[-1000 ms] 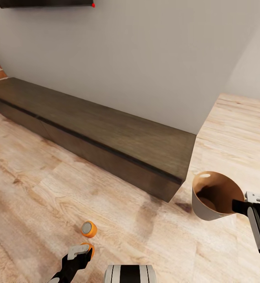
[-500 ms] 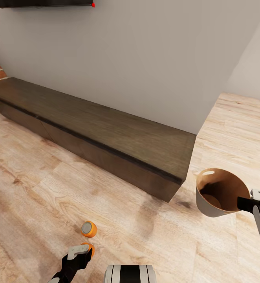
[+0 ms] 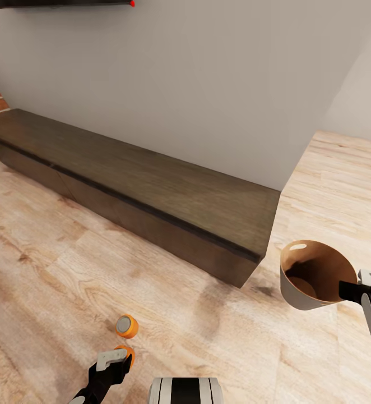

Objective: Put the three can of soda from the living room inside the tash can in the kitchen.

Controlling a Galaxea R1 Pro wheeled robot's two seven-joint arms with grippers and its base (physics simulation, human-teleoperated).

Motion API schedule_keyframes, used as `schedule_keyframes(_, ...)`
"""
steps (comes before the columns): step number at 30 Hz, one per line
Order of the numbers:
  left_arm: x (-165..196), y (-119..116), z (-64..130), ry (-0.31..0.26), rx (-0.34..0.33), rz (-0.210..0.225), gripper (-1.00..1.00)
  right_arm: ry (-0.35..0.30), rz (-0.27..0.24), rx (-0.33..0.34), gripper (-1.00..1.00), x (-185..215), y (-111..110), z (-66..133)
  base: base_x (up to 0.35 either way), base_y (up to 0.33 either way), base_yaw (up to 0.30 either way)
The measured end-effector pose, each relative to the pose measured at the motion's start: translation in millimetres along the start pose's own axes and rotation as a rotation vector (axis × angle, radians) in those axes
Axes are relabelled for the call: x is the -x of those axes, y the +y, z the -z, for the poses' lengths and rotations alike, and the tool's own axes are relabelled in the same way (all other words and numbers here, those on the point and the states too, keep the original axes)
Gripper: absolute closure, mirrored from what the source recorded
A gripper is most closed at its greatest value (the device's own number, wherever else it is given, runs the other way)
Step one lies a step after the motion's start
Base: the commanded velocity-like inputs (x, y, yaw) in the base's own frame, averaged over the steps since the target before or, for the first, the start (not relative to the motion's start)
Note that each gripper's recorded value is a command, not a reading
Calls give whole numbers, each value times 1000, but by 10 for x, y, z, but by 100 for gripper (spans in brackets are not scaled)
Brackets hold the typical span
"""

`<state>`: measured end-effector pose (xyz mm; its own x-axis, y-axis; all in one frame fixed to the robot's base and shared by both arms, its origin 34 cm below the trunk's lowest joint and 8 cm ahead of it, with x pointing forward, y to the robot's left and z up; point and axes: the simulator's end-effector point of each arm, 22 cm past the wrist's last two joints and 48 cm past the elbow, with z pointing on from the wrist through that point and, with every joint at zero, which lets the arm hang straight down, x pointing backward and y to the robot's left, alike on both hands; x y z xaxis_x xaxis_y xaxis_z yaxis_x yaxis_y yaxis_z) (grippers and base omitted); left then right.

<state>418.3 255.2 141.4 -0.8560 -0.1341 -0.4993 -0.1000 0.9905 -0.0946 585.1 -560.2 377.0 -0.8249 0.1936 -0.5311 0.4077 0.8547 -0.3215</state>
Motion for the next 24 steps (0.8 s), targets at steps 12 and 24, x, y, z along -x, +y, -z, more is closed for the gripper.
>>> schedule_keyframes(12, -5, 2, -1, 1, 0, 0, -100, 1, 0, 0, 100, -4, 2, -4, 0, 0, 0)
schedule_keyframes(24, -48, 9, -9, 10, 2, 1, -100, 9, 5, -2, 100, -38, 9, -34, 0, 0, 0)
